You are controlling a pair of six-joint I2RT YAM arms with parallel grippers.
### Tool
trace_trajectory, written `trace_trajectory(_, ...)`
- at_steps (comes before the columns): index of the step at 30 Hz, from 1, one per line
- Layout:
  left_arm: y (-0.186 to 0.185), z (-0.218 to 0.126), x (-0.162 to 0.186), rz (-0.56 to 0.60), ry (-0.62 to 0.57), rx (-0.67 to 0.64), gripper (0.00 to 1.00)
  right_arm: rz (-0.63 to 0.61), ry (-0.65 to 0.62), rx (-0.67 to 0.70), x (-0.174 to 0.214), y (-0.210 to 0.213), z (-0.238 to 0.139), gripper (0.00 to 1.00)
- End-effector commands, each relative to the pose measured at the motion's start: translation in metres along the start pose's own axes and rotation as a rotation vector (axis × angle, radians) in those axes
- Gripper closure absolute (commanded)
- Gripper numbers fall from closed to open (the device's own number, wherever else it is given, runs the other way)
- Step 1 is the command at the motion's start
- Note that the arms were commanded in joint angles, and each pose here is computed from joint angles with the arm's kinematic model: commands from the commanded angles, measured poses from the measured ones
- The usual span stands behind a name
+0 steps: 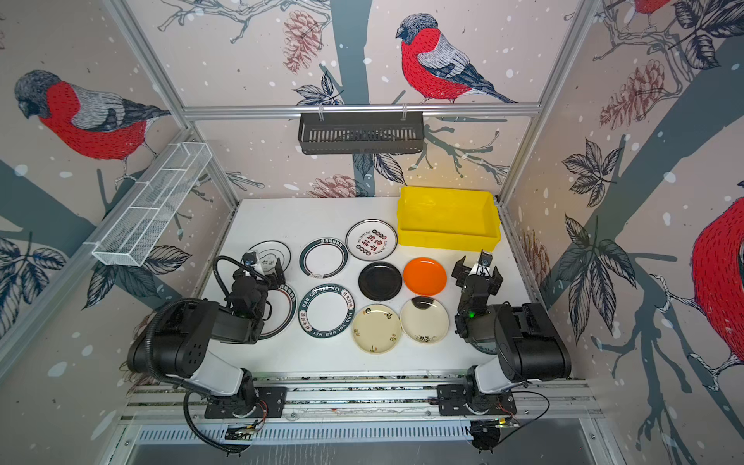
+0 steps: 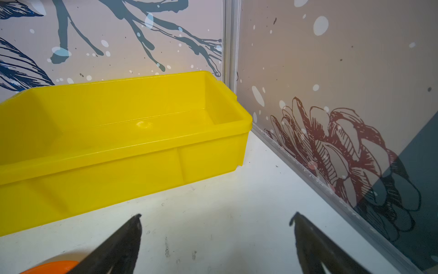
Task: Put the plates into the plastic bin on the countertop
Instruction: 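Move both grippers forward over the plates on the table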
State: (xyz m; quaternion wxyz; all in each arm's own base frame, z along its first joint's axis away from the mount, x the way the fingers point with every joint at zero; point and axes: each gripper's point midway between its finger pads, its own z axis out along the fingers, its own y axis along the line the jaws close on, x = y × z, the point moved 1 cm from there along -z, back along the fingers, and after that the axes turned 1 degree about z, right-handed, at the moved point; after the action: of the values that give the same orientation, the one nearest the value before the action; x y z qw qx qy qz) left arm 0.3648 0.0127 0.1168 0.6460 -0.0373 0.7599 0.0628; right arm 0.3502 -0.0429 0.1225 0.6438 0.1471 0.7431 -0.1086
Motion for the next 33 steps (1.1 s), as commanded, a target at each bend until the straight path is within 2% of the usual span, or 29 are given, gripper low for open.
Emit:
trace_trajectory(1,0.000,0.000,-0.014,-0.007,-0.058,-0.005,0.02,0.015,-0.032,-0.001,-0.008,0.001,0.000,0.01)
trace_trajectory(29,-0.001,0.001,-0.015,-0.008,-0.059,0.025,0.02,0.015,-0.031,-0.005,-0.008,0.001,0.000,0.01)
trace_trajectory(33,-0.002,0.000,-0.022,0.009,-0.063,-0.002,0.02,-0.029,-0.053,-0.047,-0.018,0.013,-0.005,0.00)
